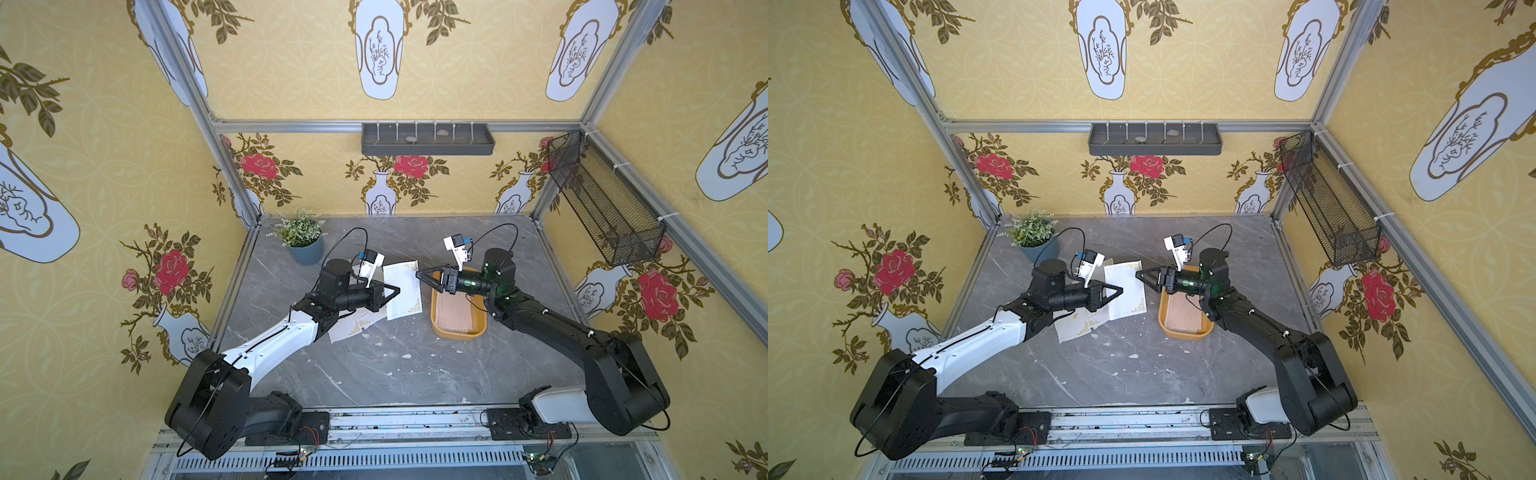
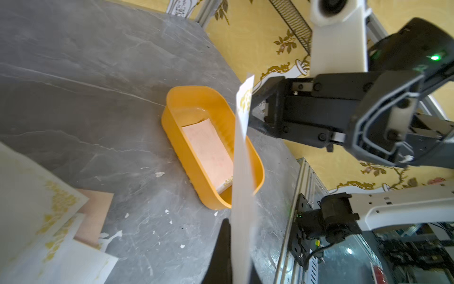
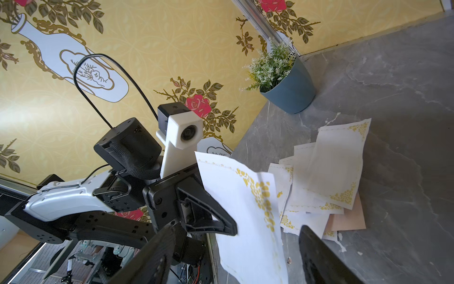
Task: Take out the stationery paper from the storage box
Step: Pick up the stationery paper from the storage box, then place the stationery paper at the center of the board.
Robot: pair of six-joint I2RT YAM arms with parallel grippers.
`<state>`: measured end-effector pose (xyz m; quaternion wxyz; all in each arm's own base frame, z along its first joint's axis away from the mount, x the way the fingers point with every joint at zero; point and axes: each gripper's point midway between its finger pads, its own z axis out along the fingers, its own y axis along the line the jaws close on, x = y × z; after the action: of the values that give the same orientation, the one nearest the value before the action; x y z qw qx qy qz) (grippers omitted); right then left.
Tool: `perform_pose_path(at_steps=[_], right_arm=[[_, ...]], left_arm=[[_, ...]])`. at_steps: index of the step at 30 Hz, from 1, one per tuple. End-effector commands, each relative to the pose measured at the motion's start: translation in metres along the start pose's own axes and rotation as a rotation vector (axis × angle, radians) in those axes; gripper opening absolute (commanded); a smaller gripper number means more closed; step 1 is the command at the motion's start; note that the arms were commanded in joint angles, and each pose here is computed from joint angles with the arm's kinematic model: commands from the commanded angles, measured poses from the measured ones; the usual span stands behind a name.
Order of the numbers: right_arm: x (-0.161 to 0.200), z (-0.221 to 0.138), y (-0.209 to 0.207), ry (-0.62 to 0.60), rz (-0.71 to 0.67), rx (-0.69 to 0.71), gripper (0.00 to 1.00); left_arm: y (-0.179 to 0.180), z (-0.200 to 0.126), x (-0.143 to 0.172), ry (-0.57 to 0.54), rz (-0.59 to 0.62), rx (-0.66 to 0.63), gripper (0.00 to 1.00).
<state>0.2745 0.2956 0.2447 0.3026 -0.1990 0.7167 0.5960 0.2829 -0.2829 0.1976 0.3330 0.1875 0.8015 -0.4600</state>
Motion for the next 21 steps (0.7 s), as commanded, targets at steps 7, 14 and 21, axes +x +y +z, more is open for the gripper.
perform_pose_path(at_steps=[7, 14, 21], right_arm=[[0.0, -0.001, -0.01, -0.01, -0.006, 0.053, 0.81], [0.003, -0.001, -0.017, 0.005, 0.006, 0.087, 0.81], [0.008, -0.008, -0.04, 0.007, 0.032, 0.241, 0.81]], left_arm=[[0.069, -0.004, 0.005, -0.027, -0.066, -0.313, 0.0], [0.134, -0.025, 0.018, -0.032, -0.233, -0.54, 0.0], [0.169, -0.055, 0.042, 0.061, -0.316, -0.764, 0.0]])
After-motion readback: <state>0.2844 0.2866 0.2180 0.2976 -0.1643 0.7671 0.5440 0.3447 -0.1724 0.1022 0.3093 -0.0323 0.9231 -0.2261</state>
